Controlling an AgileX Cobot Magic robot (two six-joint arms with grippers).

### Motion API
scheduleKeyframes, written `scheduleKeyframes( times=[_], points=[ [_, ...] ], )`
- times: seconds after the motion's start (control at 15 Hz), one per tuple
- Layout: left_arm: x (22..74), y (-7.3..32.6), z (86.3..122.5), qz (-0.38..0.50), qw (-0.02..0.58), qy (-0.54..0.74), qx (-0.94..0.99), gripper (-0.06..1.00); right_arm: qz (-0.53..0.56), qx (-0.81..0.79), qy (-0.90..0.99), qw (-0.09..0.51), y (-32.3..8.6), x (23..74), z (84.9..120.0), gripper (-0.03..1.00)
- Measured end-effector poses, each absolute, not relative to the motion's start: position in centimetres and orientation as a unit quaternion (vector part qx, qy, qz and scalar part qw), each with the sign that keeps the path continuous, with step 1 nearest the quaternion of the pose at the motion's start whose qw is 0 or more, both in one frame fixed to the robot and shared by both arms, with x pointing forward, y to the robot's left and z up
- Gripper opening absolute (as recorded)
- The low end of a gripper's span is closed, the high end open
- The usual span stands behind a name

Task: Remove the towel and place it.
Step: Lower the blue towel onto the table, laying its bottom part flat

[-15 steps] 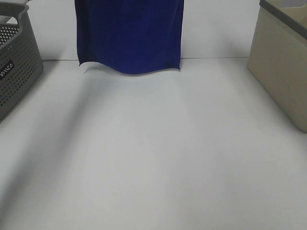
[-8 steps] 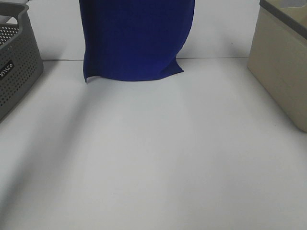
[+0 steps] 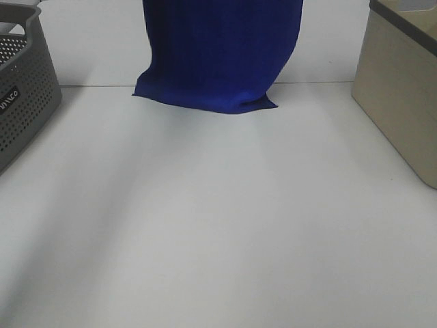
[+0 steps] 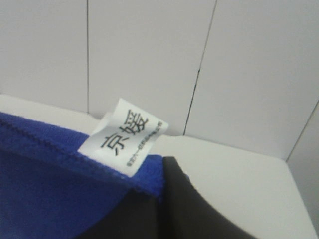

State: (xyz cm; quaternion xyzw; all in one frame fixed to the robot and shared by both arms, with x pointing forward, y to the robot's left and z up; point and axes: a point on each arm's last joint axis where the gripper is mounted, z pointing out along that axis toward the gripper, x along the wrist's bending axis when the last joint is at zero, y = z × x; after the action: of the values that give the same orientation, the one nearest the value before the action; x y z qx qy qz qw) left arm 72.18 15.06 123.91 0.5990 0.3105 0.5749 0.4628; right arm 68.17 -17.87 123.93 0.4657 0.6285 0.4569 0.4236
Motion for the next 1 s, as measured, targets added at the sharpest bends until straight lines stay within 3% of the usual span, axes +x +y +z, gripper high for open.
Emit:
scheduleKeyframes(
  times=[0.53,1.0],
  points=[
    [66.4,17.1,125.6,0.41,0.382,0.447,0.697,0.0,0.416,0.47,0.727,0.277,-17.3,63.2,124.8,0.02],
    [61.3,18.2,128.7,0.352,0.379,0.466,0.718,0.0,0.41,0.463,0.762,0.193,-17.8,57.2,127.8,0.02]
  ],
)
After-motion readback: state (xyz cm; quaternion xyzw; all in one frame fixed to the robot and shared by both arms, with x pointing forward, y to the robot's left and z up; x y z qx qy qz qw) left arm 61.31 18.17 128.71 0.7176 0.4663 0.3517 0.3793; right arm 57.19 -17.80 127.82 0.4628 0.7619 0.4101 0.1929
